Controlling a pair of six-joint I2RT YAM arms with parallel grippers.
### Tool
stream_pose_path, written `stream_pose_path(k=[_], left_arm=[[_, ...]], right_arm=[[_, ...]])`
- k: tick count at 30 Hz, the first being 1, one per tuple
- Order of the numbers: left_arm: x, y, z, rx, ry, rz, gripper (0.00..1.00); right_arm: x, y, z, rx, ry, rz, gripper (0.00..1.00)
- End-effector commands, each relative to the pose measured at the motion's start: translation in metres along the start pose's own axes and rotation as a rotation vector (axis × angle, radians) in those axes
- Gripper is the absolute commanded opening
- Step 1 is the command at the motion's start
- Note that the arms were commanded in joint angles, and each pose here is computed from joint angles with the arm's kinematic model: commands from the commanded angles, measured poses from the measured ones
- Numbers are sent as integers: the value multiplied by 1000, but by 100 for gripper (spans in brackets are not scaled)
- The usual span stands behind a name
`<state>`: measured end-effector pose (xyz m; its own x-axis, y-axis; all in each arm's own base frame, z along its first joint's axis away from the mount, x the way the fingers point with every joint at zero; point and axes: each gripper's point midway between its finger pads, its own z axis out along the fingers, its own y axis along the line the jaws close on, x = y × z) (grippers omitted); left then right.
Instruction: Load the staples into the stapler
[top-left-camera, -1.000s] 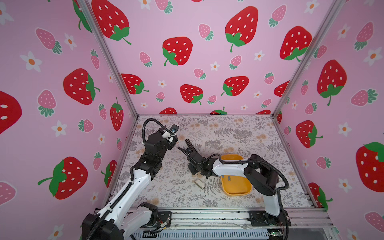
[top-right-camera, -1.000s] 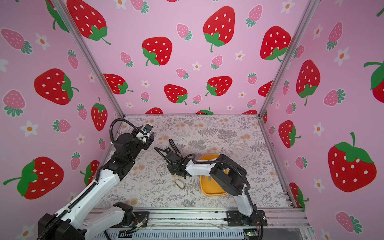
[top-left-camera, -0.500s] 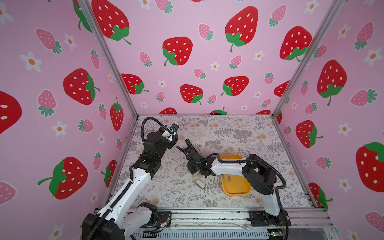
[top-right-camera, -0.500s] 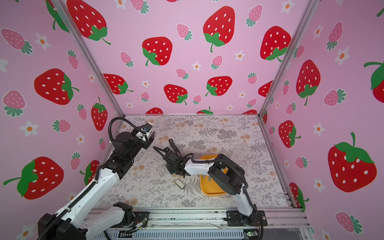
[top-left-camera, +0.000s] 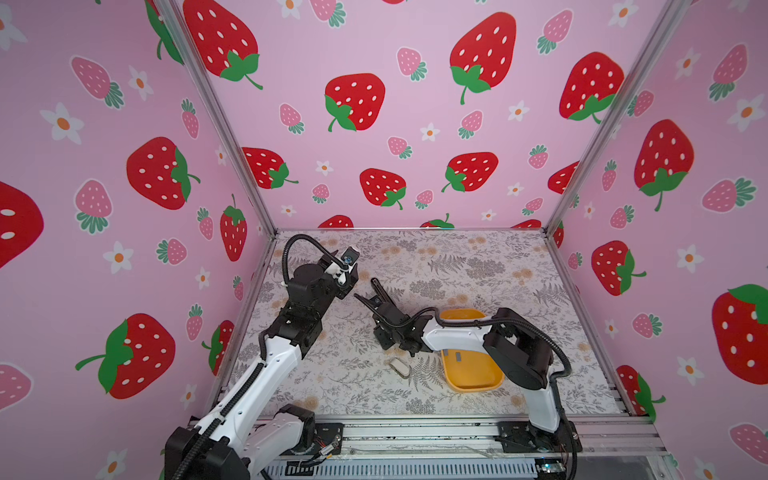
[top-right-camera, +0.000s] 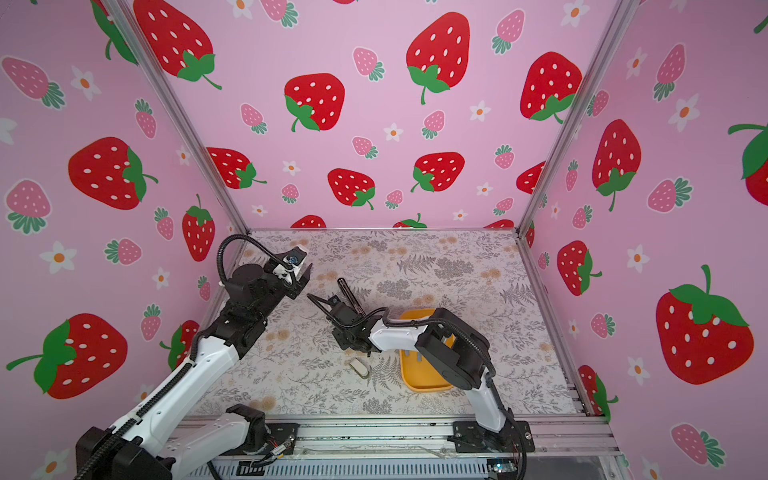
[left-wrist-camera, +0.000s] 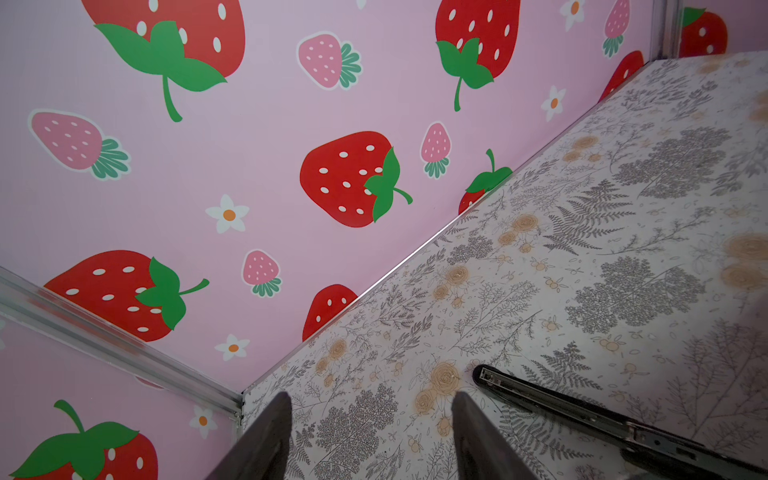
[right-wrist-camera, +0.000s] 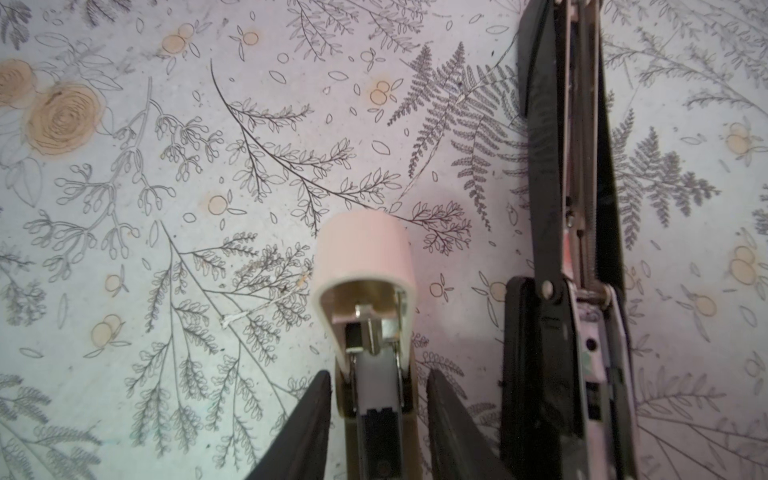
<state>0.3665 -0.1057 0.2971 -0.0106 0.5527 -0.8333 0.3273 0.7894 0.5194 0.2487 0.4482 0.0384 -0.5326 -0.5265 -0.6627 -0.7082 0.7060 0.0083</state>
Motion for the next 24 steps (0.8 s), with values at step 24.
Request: stream_pose_path(k=[24], left_arm=[[-17, -183, -82, 1069, -298, 383, 61]], right_arm=[[28, -162, -245, 321, -631, 327, 51]])
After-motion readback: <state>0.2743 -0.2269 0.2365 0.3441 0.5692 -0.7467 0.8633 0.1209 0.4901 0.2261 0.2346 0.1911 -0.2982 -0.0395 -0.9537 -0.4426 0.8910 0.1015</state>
